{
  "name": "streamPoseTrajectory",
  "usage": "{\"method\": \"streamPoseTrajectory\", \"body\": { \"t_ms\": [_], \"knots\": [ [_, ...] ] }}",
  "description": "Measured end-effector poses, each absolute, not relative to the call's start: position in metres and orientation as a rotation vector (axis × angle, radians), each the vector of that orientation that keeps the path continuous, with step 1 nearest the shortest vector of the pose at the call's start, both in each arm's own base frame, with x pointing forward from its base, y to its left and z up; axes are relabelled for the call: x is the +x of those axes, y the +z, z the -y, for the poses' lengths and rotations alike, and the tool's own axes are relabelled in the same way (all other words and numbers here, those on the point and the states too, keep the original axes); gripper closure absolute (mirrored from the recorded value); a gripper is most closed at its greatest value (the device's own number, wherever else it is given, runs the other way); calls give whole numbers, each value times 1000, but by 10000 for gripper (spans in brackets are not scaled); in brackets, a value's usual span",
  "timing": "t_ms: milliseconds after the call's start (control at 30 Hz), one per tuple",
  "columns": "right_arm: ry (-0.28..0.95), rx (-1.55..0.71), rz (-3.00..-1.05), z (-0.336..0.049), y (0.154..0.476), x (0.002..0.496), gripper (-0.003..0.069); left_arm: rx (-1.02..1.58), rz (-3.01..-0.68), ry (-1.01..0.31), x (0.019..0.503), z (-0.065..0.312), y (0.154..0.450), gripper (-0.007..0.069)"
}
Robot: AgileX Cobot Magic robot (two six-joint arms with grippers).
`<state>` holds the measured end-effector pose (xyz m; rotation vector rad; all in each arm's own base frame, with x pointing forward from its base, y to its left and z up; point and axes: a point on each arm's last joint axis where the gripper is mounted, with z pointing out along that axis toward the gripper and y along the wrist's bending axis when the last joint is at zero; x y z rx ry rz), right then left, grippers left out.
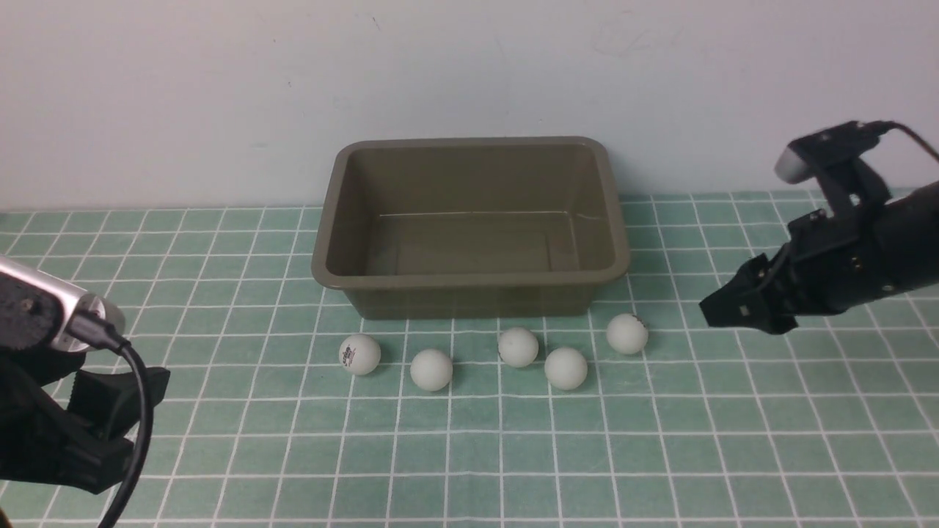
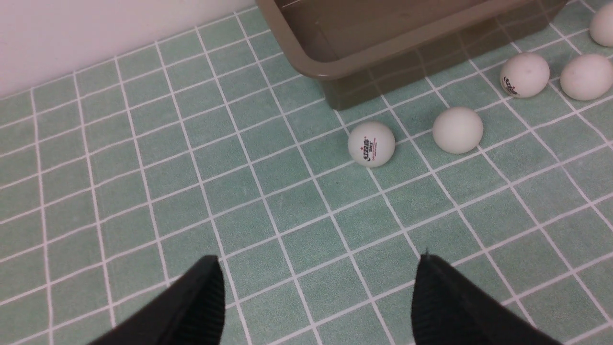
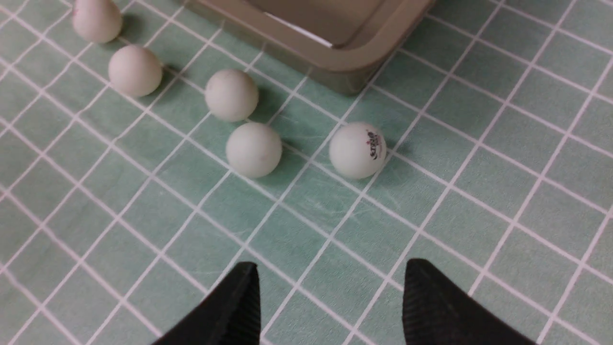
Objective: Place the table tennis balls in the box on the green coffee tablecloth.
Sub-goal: 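Reach for and grasp a ping pong ball on the table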
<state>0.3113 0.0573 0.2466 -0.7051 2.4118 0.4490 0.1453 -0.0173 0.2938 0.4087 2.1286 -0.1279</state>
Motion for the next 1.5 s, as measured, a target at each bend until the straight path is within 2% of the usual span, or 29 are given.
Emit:
{"method": "streamPoseTrajectory", "body": {
  "t_ms": [200,333,633,867,1067,1500],
  "knots": [
    [493,-783,-2445,-83,222,339,280,406,-2125,-125,146,17,294,154],
    [505,-819,-2457,-101,206,361,237,406,-2125,-125,146,17,294,154],
    [478,-828,-2500,-104,182,389,219,413,-2123,-121,146,17,294,154],
    [490,-862,-2511,-114,172,396,218,418,-2122,-118,146,17,294,154],
    [453,-944,-2518,-127,156,395,218,418,-2122,-118,146,17,294,154],
    [414,-909,-2519,-126,145,401,230,418,-2123,-119,146,17,294,154]
  ]
}}
